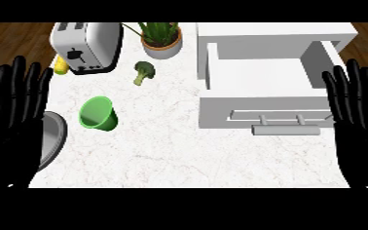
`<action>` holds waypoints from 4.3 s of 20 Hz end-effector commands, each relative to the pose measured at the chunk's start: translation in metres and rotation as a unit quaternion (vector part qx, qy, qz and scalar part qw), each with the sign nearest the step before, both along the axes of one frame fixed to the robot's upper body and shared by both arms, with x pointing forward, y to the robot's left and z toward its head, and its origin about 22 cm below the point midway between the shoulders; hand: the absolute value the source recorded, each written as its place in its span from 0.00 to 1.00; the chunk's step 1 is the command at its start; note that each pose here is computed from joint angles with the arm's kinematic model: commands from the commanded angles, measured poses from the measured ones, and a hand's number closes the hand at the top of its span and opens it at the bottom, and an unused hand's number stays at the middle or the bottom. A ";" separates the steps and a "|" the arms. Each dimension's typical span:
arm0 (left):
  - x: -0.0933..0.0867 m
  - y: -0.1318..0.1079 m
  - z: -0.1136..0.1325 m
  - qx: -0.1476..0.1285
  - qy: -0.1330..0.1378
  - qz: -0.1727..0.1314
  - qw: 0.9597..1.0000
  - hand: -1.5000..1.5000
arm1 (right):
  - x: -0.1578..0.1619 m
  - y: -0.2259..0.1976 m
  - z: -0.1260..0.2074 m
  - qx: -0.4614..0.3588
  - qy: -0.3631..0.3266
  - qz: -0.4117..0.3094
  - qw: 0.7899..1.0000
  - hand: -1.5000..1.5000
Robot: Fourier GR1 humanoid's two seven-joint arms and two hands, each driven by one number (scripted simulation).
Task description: Pick up the cup, place it into the drawer and close the drawer
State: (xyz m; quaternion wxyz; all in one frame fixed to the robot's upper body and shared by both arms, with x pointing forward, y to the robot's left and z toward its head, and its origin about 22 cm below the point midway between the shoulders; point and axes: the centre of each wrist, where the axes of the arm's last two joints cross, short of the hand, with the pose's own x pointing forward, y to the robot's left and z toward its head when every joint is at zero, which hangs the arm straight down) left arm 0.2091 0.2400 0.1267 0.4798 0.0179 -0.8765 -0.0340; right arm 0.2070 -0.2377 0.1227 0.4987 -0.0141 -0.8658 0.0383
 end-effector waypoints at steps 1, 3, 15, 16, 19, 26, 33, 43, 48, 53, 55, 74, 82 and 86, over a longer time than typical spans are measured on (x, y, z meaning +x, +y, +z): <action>0.004 0.013 0.014 0.020 -0.019 0.001 1.000 0.00 | -0.012 -0.003 0.006 -0.009 -0.021 0.008 1.000 0.00; 0.019 0.034 0.004 0.015 -0.009 -0.017 1.000 0.00 | 0.004 0.009 0.004 -0.012 -0.022 0.008 1.000 0.00; 0.052 0.100 -0.050 -0.116 0.137 0.010 0.984 0.00 | 0.030 -0.005 0.001 -0.032 0.071 0.073 0.994 0.00; 0.061 0.098 -0.056 -0.109 0.148 0.007 0.983 0.00 | 0.030 -0.001 -0.006 -0.036 0.073 0.079 0.994 0.00; 0.056 0.108 -0.078 -0.098 0.170 0.022 0.980 0.00 | 0.037 -0.001 0.012 -0.030 0.067 0.070 0.995 0.00; 0.067 0.114 -0.131 -0.092 0.196 0.043 0.975 0.00 | 0.052 -0.016 0.015 -0.035 0.045 0.076 0.995 0.00; 0.068 0.124 -0.177 -0.071 0.231 0.072 0.968 0.00 | 0.053 -0.002 0.011 -0.043 0.051 0.066 0.996 0.00; 0.052 0.140 -0.237 -0.083 0.248 0.086 0.961 0.00 | 0.060 -0.024 0.007 -0.042 0.046 0.062 0.996 0.00; 0.048 0.156 -0.239 -0.079 0.244 0.092 0.962 0.00 | 0.066 -0.019 0.024 -0.051 0.044 0.066 0.996 0.00; 0.051 0.144 -0.246 -0.089 0.225 0.109 0.964 0.00 | 0.062 -0.004 0.031 -0.040 0.040 0.081 0.995 0.00; 0.031 0.144 -0.259 -0.092 0.221 0.100 0.966 0.00 | 0.057 -0.017 0.016 -0.039 0.034 0.078 0.996 0.00; 0.056 0.121 -0.254 -0.112 0.204 0.044 0.972 0.00 | 0.060 -0.021 0.027 -0.050 0.040 0.084 0.994 0.00; 0.078 0.094 -0.247 -0.082 0.110 0.055 0.989 1.00 | 0.076 -0.017 0.043 -0.060 0.043 0.069 0.995 0.00; 0.078 0.100 -0.245 -0.019 0.076 0.133 0.988 1.00 | 0.074 -0.020 0.039 -0.054 0.041 0.076 0.995 0.00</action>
